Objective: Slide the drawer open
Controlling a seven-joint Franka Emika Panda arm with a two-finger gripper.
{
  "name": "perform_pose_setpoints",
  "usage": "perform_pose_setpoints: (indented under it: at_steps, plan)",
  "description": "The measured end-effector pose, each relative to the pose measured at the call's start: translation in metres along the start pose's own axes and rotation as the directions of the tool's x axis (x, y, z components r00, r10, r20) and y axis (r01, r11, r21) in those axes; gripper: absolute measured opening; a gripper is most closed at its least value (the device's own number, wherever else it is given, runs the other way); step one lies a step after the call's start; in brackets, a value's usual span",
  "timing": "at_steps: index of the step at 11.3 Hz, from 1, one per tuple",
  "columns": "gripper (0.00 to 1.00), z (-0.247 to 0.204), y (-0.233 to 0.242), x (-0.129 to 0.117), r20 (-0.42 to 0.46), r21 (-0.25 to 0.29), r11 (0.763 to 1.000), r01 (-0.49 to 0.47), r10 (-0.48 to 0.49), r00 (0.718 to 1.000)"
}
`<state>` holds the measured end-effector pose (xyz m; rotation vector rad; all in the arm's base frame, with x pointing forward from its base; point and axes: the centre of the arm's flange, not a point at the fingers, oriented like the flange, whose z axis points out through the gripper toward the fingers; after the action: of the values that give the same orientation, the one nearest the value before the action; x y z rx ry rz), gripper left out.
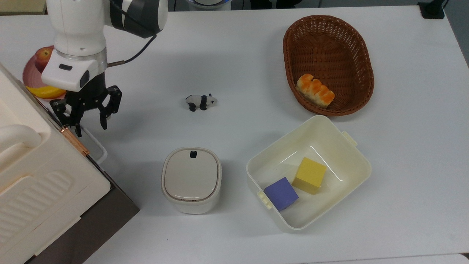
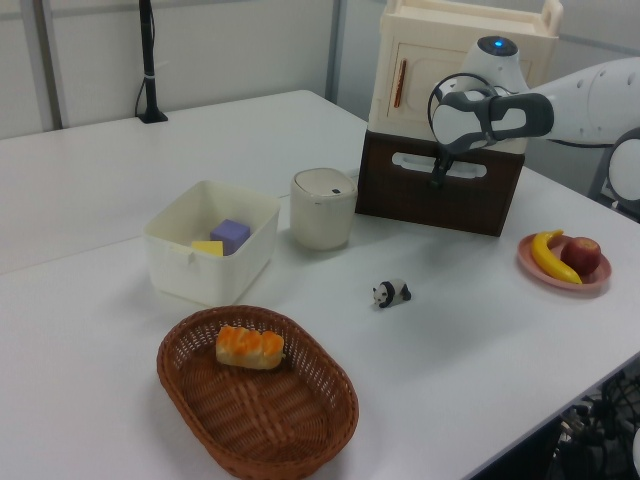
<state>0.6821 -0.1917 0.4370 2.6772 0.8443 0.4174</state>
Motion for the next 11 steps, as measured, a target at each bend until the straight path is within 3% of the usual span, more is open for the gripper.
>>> perform_pose_setpoints:
  at_steps: [6, 7, 10, 11]
  plan:
    - [0.53, -0.0045, 0.0030, 0.0023, -0.007, -0.009, 1.000, -0.007, 0.006, 1.000]
    - [0.45, -0.0045, 0.0028, 0.0026, -0.007, -0.008, 1.000, -0.006, 0.006, 1.000]
    - [0.37, -0.0047, 0.0028, 0.0028, -0.008, -0.009, 1.000, -0.006, 0.006, 1.000]
    - [0.28, -0.0056, 0.0034, 0.0032, -0.009, -0.011, 1.000, -0.005, 0.005, 1.000]
